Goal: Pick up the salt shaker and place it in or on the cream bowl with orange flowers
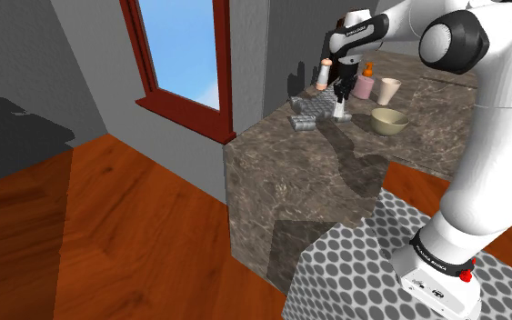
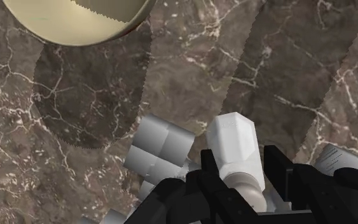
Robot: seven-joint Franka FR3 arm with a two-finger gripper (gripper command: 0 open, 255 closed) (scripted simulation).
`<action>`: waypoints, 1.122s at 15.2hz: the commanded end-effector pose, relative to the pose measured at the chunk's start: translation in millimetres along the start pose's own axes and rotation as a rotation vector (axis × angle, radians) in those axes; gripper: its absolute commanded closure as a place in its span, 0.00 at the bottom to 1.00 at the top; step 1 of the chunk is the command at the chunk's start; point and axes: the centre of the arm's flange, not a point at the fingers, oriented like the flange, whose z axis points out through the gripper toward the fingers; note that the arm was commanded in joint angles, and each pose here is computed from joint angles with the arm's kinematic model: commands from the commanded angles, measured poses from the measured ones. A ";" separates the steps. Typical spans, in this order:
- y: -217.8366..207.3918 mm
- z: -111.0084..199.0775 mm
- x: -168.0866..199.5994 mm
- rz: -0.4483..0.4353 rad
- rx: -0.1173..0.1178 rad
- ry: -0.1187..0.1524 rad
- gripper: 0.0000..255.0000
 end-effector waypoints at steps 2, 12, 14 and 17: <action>1.6 -16.0 -0.7 0.000 0.000 0.000 1.00; 8.0 -68.3 -3.7 0.000 0.000 0.000 1.00; 9.3 -78.7 -4.3 0.000 0.000 0.000 1.00; 11.3 -94.4 -5.2 0.000 0.000 0.000 1.00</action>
